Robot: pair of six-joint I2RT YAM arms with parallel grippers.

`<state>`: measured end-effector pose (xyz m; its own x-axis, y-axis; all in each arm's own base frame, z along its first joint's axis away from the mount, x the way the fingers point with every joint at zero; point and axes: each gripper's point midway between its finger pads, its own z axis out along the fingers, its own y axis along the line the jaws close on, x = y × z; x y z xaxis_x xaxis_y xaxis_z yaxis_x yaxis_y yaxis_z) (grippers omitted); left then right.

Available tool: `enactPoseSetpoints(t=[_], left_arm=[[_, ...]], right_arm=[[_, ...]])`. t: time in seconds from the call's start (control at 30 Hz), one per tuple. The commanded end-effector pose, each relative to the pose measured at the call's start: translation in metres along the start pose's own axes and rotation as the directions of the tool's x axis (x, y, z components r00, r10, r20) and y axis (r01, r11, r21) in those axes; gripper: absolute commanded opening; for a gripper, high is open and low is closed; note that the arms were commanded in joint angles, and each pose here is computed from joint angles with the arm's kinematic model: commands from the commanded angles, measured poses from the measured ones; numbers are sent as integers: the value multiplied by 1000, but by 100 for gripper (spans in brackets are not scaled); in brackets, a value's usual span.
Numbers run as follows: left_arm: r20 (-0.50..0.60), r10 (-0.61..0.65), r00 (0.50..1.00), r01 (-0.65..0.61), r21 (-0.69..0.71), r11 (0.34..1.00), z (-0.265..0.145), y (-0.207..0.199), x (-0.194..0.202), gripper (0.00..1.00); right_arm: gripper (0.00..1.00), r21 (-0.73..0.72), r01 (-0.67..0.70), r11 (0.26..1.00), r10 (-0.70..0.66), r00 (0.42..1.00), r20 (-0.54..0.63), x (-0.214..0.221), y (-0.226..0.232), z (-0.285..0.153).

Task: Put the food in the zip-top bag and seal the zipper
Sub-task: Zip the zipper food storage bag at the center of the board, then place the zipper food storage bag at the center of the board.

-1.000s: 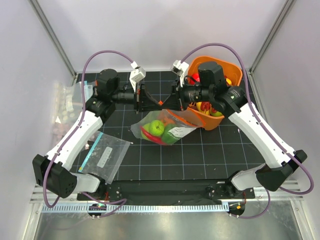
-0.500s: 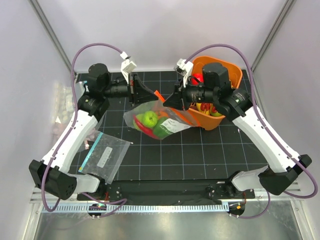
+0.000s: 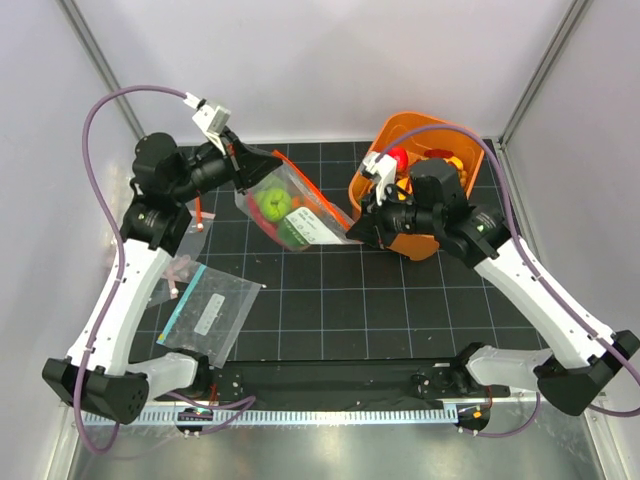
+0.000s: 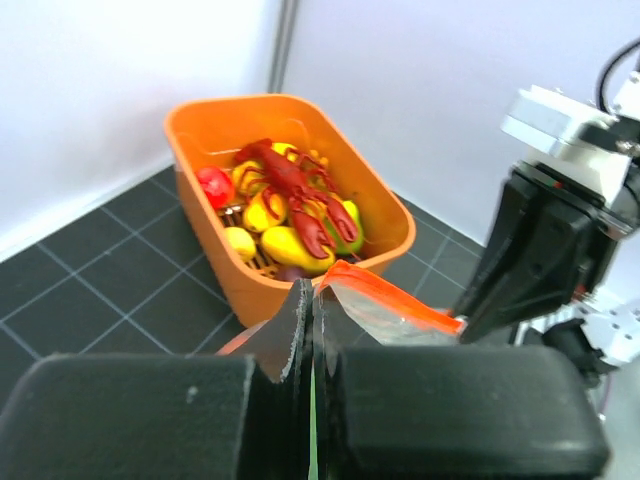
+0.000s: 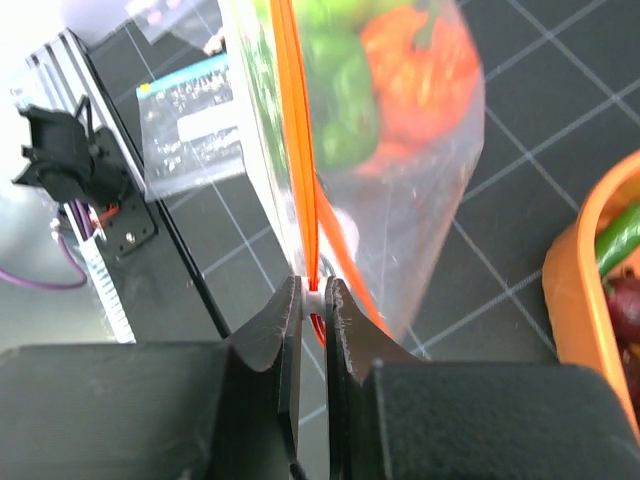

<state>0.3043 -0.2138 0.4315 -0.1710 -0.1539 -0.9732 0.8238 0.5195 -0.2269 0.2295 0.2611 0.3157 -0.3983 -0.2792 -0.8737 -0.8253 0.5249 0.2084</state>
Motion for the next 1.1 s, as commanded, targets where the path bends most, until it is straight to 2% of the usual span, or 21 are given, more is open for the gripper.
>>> enactPoseSetpoints(t=[0.0,0.37,0.5,0.57,0.7,0.8,0.9,0.97,1.0,1.03,1.07], left_arm=[[93,120,988,-105,-154,983,-11,24,-29,0],[45,48,998,-42,-126,991,-1,33,0,0],[29,-13,999,16,-78,997,11,37,14,0],[55,-60,997,63,-54,997,20,42,19,0],[13,-139,990,139,12,990,45,51,45,1],[-67,-193,979,194,10,981,72,72,80,0],[-64,-228,972,229,2,973,89,87,80,1],[-89,-291,953,290,-16,957,104,102,96,1],[-80,-297,952,296,-19,955,110,106,91,4],[-96,-331,939,329,-41,943,115,112,99,21],[-105,-363,926,357,-77,931,121,124,110,30]], right_arm=[[1,31,-42,999,45,993,-108,40,5,-20],[1,98,-68,993,86,978,-188,81,4,-46],[1,123,-70,990,95,974,-208,93,2,-52],[1,139,-76,987,108,965,-239,105,1,-56],[1,230,-107,967,164,955,-247,118,-10,-60],[1,334,-116,935,201,952,-233,121,-29,-57],[1,409,-138,902,252,938,-239,126,-44,-48],[1,516,-132,846,284,931,-227,130,-66,-45],[2,563,-150,813,333,912,-238,137,-75,-38],[9,580,-152,800,345,908,-238,136,-80,-36],[20,603,-154,783,360,902,-237,137,-87,-35]])
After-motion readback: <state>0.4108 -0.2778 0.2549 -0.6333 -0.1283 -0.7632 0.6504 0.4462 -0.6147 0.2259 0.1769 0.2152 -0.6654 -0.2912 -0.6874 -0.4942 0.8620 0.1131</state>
